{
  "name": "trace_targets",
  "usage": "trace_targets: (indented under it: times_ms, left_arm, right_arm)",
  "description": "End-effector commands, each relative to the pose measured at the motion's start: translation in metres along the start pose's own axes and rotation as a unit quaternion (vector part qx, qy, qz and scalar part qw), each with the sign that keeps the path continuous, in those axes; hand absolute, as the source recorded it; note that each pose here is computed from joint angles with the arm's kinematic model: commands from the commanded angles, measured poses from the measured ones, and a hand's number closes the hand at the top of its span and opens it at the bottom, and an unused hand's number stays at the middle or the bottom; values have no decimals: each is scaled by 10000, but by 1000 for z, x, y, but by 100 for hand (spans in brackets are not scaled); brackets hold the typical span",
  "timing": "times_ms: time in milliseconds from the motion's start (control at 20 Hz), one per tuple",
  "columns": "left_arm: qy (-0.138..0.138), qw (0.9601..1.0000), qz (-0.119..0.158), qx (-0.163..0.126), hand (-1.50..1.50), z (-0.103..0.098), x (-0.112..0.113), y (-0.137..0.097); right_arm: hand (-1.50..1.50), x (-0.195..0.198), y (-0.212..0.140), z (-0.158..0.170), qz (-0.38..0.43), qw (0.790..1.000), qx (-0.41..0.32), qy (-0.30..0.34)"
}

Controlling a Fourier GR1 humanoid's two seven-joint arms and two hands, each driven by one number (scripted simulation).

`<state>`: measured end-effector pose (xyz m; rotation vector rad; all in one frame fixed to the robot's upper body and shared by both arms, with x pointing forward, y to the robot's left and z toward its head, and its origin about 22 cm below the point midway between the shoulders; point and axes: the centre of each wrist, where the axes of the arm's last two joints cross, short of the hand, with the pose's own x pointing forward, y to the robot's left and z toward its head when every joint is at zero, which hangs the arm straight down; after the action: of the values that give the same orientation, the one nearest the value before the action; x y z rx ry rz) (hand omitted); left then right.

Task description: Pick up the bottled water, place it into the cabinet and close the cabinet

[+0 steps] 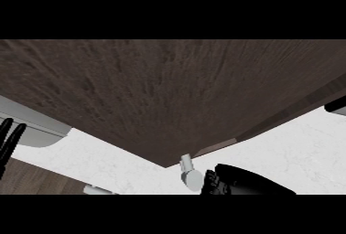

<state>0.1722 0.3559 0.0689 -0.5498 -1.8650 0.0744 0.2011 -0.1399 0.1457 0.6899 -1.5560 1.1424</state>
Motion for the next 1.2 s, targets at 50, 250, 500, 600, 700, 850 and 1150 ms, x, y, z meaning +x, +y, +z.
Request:
trace_targets:
  times_ms: [50, 250, 500, 600, 700, 850, 1150]
  left_arm:
    - [59, 10000, 13, 25, -150, 2, 1, 4]
    - [7, 9999, 4, 131, -150, 4, -2, 6]
    - [-12, 9995, 34, 300, -150, 12, -5, 12]
    - [-53, 9995, 11, 310, -150, 14, -3, 15]
    - [54, 9995, 46, 304, -150, 20, -4, 13]
    - [-73, 9994, -19, 330, -150, 19, -3, 17]
    - [-100, 9993, 20, 373, -150, 23, -2, 18]
  right_arm:
    - [150, -1, -22, -48, -130, 9975, -418, 561]
    - [150, 5, -38, -98, -342, 9948, -523, 802]
    - [150, 17, -76, -129, -259, 9861, -1403, 852]
    - [150, 24, -91, -139, -205, 9792, -1839, 836]
    - [150, 21, -103, -148, -407, 9703, -2208, 896]
    - [150, 25, -123, -159, -426, 9584, -2716, 769]
    - [150, 15, -137, -167, -847, 9390, -3259, 700]
